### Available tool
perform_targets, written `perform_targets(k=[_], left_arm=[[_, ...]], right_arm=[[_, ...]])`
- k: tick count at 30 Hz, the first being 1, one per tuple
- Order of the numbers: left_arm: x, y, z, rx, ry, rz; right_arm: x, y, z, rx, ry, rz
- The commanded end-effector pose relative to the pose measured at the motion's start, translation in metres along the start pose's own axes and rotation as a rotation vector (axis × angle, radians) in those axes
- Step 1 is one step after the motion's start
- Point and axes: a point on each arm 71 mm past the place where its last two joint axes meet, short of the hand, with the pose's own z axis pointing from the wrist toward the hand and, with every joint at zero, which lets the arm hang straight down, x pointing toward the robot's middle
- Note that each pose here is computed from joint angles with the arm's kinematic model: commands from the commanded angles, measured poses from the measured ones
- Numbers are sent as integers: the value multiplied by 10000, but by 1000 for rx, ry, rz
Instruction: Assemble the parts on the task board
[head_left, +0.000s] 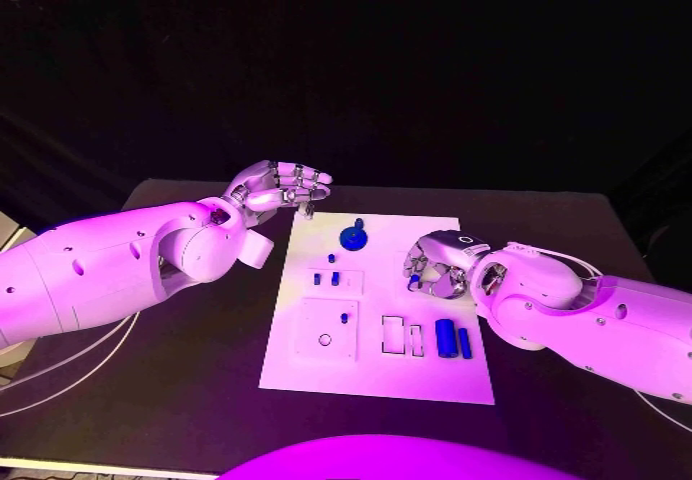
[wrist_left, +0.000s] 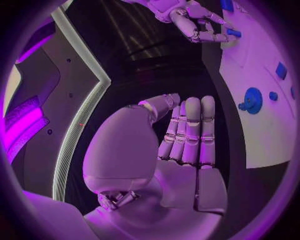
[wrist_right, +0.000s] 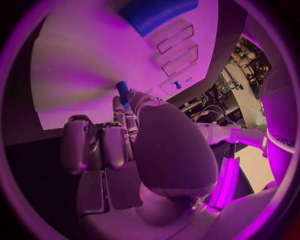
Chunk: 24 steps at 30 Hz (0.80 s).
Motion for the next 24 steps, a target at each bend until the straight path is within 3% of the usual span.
perform_targets(k=[1, 10, 24], left_arm=[[19, -11, 4, 4, 18, -8], [16, -8, 2, -1, 20, -8], [26, 3, 7, -14, 29, -7]], right_arm=[[79, 2, 2, 8, 28, -28], [89, 2, 0, 13, 14, -47], [-26, 118, -130, -31, -82, -20]])
